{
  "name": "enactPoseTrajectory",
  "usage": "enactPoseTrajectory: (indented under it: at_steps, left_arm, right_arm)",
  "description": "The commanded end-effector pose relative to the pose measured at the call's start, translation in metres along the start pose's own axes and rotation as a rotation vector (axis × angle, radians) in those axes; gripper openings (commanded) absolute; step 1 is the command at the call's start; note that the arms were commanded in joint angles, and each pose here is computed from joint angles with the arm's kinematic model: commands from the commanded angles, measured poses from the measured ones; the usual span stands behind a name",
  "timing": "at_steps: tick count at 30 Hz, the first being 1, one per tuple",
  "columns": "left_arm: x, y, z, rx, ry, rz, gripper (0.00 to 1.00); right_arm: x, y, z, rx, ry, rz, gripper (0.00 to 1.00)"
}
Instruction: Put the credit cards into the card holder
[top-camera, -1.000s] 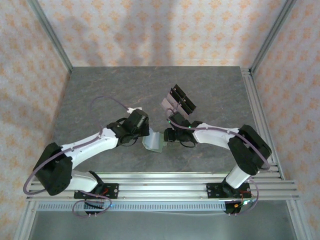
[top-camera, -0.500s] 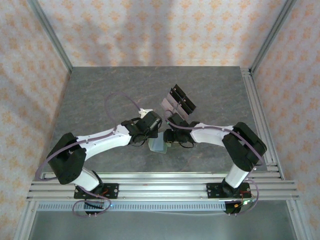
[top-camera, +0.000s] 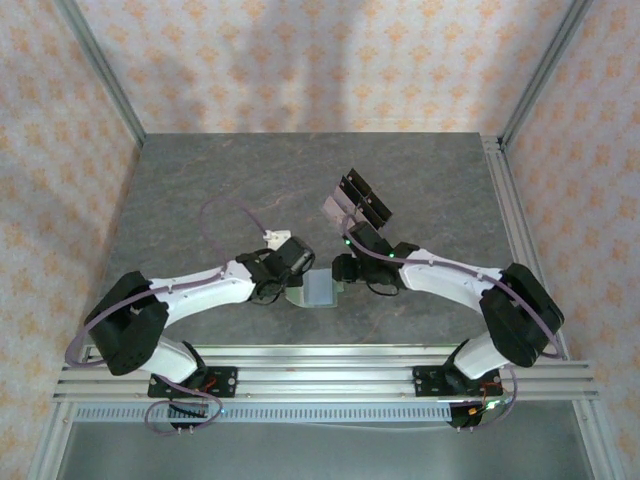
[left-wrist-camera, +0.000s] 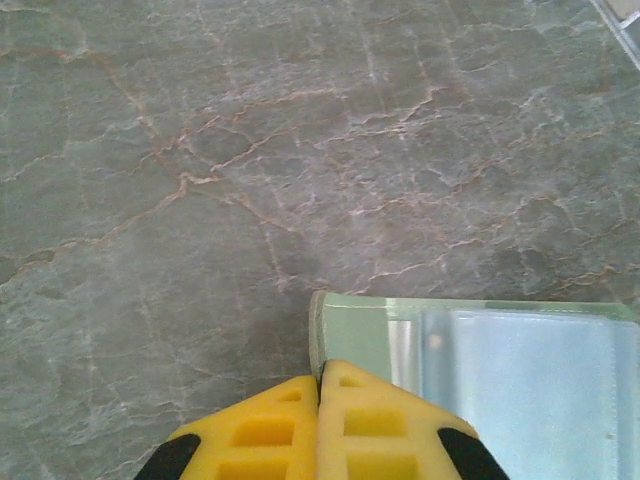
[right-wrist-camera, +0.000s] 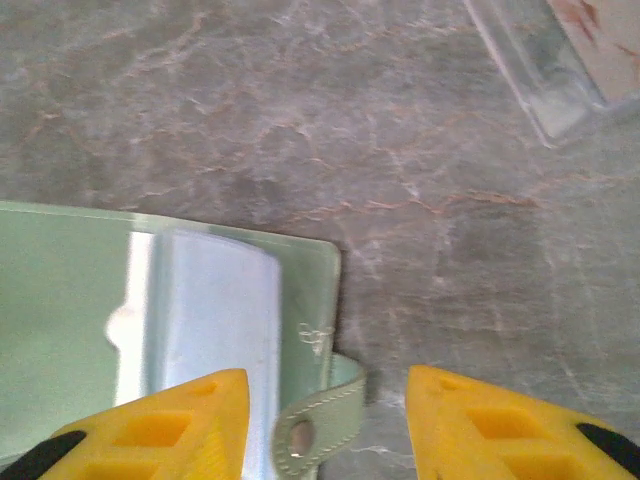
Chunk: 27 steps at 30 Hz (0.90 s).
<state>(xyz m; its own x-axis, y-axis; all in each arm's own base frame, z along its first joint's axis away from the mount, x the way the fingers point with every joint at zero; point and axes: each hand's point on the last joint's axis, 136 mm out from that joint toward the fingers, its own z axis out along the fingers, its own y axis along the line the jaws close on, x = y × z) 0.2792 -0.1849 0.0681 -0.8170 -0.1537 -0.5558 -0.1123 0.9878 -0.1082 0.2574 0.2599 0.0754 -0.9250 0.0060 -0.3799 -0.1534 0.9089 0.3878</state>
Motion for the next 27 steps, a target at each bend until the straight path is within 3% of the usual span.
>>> enactPoseTrajectory:
  at_steps: [1, 10, 11, 15, 17, 27]
  left_arm:
    - [-0.006, 0.010, -0.002, -0.023, -0.055, -0.042, 0.00]
    - [0.004, 0.023, 0.010, -0.052, -0.034, -0.057, 0.00]
    - [0.006, 0.026, 0.011, -0.055, -0.031, -0.060, 0.05]
    - [0.007, 0.036, 0.016, -0.068, -0.031, -0.077, 0.39]
    - [0.009, 0.043, 0.018, -0.078, -0.026, -0.089, 0.48]
    - [0.025, 0.064, 0.033, -0.110, 0.010, -0.112, 0.50]
  right_arm:
    - [-0.004, 0.024, -0.003, -0.054, 0.024, -0.012, 0.45]
    - [-0.001, 0.045, 0.024, -0.075, 0.067, -0.022, 0.46]
    - [0.000, 0.044, 0.028, -0.070, 0.073, -0.021, 0.46]
    - [0.005, 0.038, 0.042, -0.043, 0.094, -0.016, 0.46]
    - [0.007, 0.037, 0.048, -0.034, 0.105, -0.015, 0.46]
    - [0.008, 0.038, 0.052, -0.036, 0.115, -0.009, 0.45]
